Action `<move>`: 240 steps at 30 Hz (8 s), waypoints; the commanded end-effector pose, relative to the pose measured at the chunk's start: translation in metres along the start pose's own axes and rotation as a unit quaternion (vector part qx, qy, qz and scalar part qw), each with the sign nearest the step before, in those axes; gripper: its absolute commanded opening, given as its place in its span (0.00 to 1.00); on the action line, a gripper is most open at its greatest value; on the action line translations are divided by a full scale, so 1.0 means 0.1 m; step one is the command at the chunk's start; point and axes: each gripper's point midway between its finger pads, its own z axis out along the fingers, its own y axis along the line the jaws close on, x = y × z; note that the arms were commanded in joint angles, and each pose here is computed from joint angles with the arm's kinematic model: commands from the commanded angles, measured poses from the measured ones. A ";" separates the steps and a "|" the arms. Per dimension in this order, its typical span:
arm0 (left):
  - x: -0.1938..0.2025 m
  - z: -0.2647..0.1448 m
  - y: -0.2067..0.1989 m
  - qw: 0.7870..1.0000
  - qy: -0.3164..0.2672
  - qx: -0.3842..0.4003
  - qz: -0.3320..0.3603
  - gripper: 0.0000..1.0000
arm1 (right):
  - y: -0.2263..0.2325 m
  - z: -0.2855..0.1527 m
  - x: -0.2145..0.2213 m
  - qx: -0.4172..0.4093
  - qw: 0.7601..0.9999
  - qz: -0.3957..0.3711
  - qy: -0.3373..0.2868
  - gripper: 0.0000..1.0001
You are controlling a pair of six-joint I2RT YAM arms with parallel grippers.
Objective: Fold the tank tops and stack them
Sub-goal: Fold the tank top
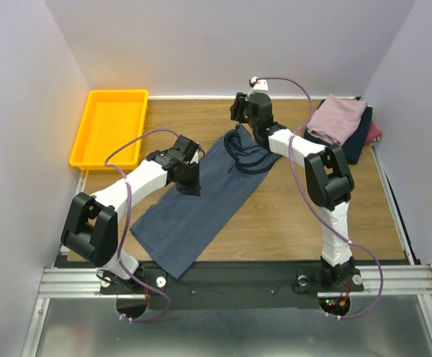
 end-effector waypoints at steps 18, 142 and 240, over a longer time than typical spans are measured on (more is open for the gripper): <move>0.15 0.38 0.52 0.997 0.018 -0.064 -0.051 0.12 | -0.36 0.26 0.64 0.048 0.983 -0.090 0.151 0.45; 0.36 0.53 1.55 0.968 0.055 -0.104 -0.220 0.05 | -1.50 0.17 -0.22 0.059 0.992 0.093 0.067 0.65; 0.18 -0.69 2.40 0.843 -0.107 -0.283 -0.445 0.28 | 2.17 -2.86 1.73 -0.251 0.910 -0.029 0.330 0.59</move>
